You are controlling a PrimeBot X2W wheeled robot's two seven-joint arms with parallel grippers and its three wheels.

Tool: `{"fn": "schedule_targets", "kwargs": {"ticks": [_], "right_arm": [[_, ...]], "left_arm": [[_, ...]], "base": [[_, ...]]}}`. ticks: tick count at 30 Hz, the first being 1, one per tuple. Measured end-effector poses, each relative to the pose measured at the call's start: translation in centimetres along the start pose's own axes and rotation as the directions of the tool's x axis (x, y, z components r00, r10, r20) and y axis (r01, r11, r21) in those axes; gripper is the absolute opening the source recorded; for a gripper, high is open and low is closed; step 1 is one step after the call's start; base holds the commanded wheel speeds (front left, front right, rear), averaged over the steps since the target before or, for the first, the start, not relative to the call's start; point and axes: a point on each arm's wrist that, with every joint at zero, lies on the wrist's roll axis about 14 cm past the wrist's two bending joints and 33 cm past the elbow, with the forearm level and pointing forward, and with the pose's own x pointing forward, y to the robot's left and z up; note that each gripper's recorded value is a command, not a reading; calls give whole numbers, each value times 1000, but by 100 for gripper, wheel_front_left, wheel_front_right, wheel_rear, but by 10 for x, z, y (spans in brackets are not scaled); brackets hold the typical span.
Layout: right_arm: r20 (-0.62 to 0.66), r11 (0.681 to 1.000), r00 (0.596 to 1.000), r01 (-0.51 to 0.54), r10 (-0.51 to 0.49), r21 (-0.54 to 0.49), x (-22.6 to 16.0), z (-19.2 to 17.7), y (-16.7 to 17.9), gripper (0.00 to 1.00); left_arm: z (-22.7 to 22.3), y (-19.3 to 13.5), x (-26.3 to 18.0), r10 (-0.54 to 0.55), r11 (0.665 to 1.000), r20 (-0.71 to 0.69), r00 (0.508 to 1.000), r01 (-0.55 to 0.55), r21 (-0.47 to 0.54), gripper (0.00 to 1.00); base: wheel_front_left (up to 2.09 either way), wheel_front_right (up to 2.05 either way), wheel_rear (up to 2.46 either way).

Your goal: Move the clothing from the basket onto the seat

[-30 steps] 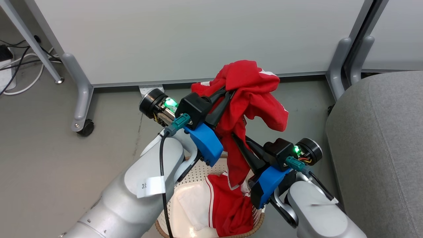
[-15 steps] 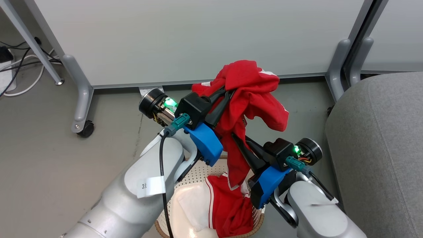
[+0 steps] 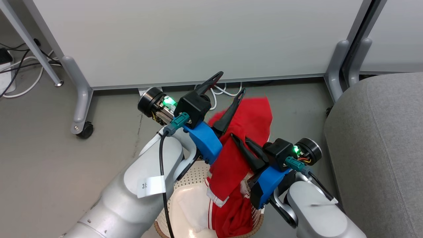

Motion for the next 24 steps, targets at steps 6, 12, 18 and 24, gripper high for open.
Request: {"fn": "schedule_targets", "kwargs": {"ticks": [6,12,18,24], "right_arm": [[-4,1000,1000,4,-4,2,-1,-2,-1,0],[-5,1000,1000,17,-17,6,-2,-3,-6,0],[0,998,999,54,-54,19,-5,-3,-18,0],[14,992,992,122,-122,31,-12,0,-40,0]], "left_arm": [[0,0,1,0,1000,3,1000,0,3,100],[-3,-1,3,-2,1000,-1,1000,2,0,100],[-8,-5,7,-16,1000,-7,1000,16,-8,100],[-15,-15,17,-53,998,-14,998,53,-16,100]], "base": [[0,0,0],[0,0,0],[0,0,0],[0,0,0]]}}
